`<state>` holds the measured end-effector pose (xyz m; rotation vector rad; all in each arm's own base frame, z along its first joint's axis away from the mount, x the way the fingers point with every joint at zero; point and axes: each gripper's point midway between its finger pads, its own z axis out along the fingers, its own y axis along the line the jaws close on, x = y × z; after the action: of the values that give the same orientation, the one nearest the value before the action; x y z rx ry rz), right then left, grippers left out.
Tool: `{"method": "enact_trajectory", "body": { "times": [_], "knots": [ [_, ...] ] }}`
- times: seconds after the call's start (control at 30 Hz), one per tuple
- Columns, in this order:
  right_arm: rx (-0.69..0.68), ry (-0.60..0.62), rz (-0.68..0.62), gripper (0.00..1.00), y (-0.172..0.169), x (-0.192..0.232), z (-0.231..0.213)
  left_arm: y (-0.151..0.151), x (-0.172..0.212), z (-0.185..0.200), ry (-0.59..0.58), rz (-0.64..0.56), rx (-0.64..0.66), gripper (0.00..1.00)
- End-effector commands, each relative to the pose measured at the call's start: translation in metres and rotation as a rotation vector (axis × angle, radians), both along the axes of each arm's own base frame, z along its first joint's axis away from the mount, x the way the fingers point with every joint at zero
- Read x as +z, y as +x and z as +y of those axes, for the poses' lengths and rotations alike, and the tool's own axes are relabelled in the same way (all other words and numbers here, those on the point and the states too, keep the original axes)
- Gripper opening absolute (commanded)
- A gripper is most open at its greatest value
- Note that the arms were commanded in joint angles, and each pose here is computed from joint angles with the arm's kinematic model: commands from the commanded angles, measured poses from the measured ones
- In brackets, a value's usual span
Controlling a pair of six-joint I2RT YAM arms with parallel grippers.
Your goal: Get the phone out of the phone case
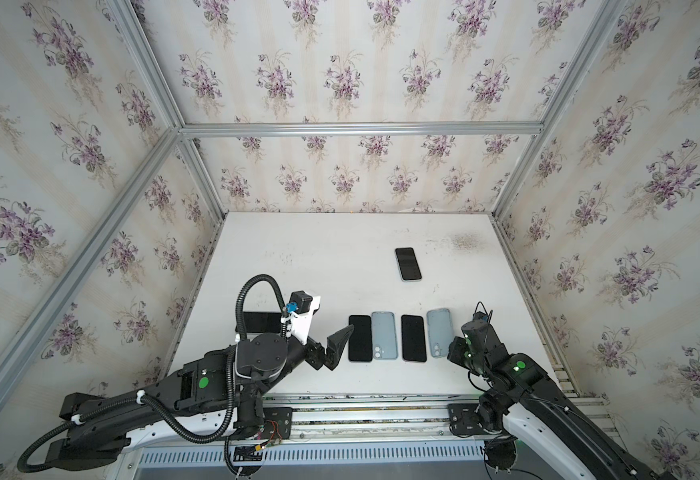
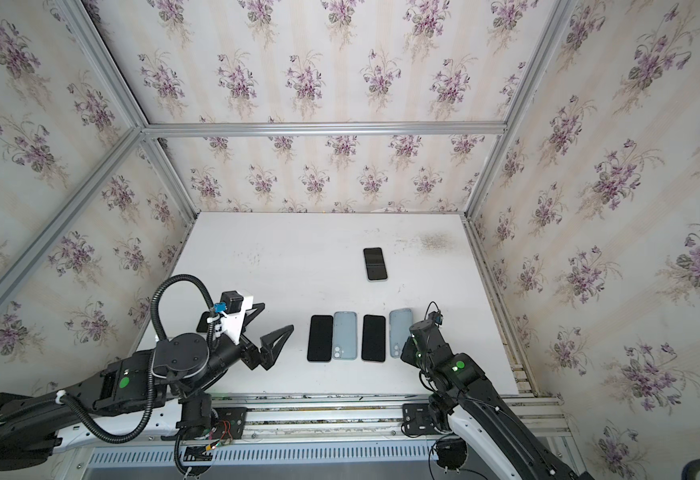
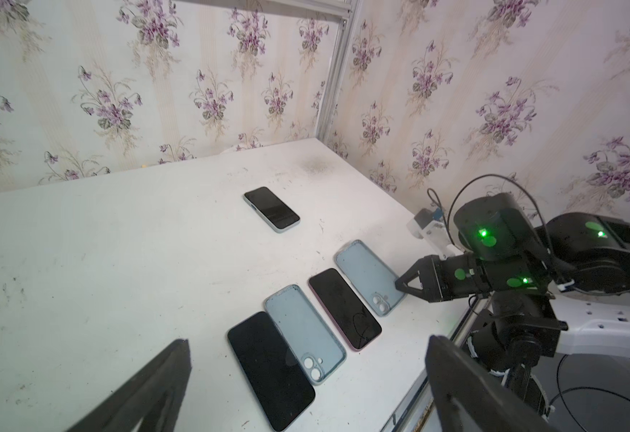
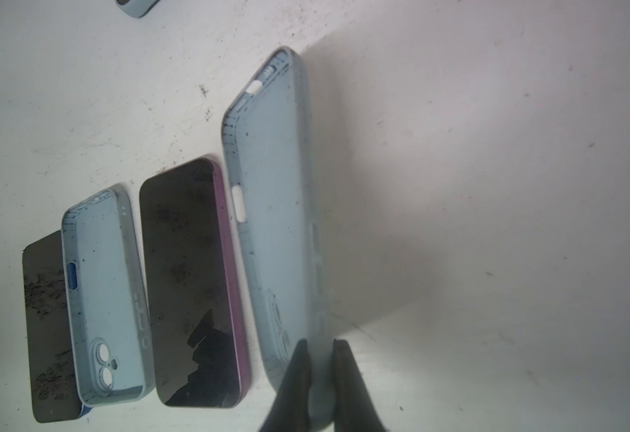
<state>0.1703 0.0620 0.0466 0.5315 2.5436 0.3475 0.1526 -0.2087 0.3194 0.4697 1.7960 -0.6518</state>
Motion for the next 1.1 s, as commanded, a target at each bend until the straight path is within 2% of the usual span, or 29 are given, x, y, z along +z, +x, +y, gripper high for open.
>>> {"method": "enact_trajectory", "body": {
  "times": [0.0,0.33,0.63,1.07],
  "knots": [
    [0.005,0.035,-0.001,0.0,-0.002,-0.003,0.005,0.002,-0.001,0.01,0.049,-0.017,0.024,1.0],
    [0.068,0.07,0.033,0.0,-0.011,-0.02,0.014,0.005,0.0,0.014,0.063,-0.026,0.048,1.0],
    [0.182,0.094,0.062,0.0,-0.005,-0.027,0.034,0.008,-0.003,0.029,0.059,-0.024,0.101,1.0],
    [0.256,0.132,0.053,0.0,0.007,-0.028,0.059,0.012,-0.022,0.059,0.014,0.015,0.205,1.0]
  ]
}}
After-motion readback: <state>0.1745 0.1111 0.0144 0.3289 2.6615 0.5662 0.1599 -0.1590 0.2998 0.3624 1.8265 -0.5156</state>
